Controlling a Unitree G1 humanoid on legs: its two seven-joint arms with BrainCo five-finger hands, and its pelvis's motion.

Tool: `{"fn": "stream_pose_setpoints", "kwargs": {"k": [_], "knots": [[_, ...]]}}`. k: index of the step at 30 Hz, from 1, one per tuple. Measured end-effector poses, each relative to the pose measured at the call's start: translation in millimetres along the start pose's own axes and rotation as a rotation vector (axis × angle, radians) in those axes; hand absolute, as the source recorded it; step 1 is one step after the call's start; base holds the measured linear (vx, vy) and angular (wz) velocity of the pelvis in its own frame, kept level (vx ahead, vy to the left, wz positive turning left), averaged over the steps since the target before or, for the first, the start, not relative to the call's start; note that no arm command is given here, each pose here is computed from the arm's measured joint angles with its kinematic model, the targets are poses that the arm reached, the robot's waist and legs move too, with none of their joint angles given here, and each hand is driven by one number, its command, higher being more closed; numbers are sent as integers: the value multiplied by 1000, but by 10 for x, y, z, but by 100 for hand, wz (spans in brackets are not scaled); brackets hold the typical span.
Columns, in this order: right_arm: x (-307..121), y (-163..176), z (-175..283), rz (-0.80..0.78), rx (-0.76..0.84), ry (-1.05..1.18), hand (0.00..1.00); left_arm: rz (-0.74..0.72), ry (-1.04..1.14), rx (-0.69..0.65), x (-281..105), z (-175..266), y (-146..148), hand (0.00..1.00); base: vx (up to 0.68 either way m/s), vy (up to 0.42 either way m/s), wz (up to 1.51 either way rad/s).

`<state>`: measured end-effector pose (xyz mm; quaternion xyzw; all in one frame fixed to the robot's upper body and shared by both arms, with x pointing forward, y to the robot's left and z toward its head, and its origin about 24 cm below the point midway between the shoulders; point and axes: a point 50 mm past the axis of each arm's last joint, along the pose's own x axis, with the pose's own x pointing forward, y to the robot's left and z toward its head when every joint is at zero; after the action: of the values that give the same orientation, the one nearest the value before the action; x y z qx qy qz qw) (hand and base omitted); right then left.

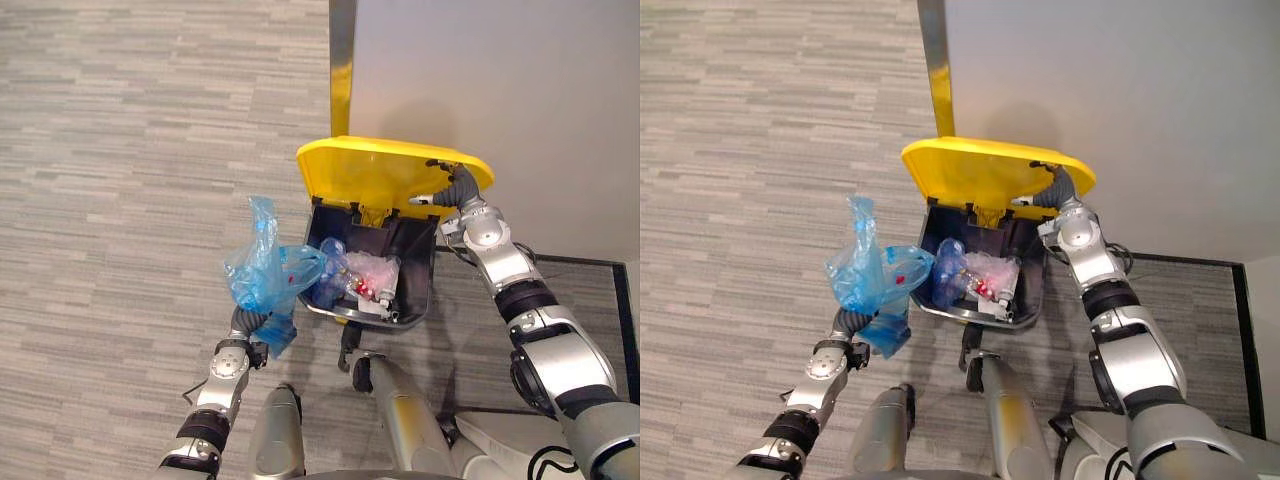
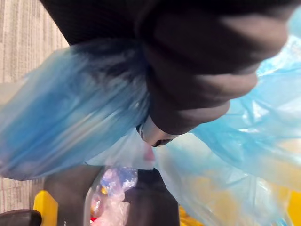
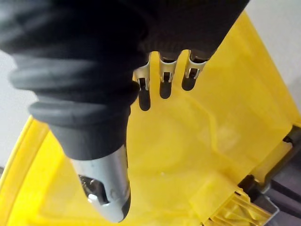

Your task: Gather rubbish on tea table into small bin, then transfer packed bag to large trash can.

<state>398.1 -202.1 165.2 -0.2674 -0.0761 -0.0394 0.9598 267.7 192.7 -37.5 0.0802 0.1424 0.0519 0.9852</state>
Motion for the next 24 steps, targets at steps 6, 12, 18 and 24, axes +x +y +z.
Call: {"fn": "stream_pose_setpoints", "kwargs": {"k": [6, 12, 18, 24], "knots": [[38, -29, 85, -7, 0, -19, 0, -50, -158, -19, 75, 406, -113, 100, 6, -40, 6], [52, -39, 121, -11, 2, -27, 0, -77, -317, -85, 48, 781, -182, 100, -52, -32, 3], [89, -61, 220, -17, 4, -53, 0, -197, -475, -134, -23, 1177, -423, 100, -39, -46, 7], [155, -105, 432, -29, 7, -109, 0, -337, -652, -132, -84, 1679, -726, 100, -80, -24, -3]]}}
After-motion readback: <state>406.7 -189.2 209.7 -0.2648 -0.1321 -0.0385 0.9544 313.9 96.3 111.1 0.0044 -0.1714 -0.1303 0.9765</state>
